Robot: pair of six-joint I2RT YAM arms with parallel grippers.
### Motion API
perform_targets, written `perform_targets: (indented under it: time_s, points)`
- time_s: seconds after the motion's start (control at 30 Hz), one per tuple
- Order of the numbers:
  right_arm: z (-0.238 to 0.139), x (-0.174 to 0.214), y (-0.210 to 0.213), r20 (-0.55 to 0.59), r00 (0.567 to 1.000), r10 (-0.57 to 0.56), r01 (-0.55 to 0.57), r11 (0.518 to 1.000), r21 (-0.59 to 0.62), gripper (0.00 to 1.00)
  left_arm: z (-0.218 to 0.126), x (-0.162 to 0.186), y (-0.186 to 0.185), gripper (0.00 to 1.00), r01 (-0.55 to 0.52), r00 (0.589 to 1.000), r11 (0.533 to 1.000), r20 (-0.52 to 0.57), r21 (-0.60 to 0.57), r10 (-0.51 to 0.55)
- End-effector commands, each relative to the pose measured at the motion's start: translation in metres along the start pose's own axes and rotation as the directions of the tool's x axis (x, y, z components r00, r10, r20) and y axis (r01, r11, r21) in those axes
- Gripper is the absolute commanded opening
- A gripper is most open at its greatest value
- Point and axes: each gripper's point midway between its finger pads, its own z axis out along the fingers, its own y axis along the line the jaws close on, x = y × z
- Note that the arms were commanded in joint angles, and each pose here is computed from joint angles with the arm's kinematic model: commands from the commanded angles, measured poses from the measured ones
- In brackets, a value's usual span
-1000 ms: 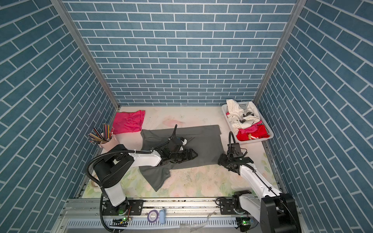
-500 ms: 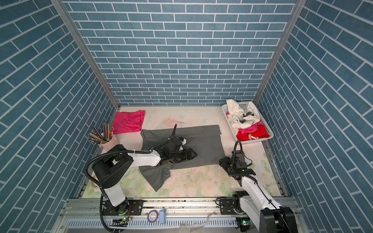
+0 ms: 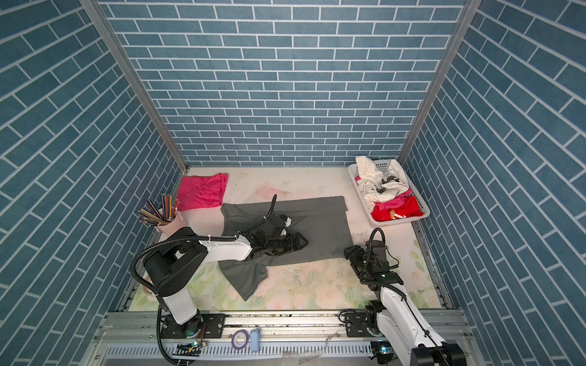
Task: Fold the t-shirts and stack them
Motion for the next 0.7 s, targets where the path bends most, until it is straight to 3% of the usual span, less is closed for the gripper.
perform_targets:
  time_s: [0.0, 0.3, 0.67]
  points:
    - [0.0, 0.024, -0.034, -0.078, 0.985, 0.155, -0.144, 0.981, 0.132, 0.7, -0.004, 0.002, 0.016, 0.88, 0.022, 1.0, 0.998, 0.001, -0.054, -0.022]
    - [0.007, 0.046, -0.02, -0.107, 0.943, 0.315, -0.307, 0.948, 0.088, 0.68, -0.006, 0.0, 0.015, 0.88, 0.027, 1.0, 0.999, 0.002, -0.039, -0.027]
    - [0.022, 0.033, -0.049, 0.04, 0.905, 0.424, -0.426, 0.896, 0.124, 0.55, -0.015, -0.001, 0.019, 0.88, 0.037, 0.999, 0.999, 0.015, -0.039, -0.037]
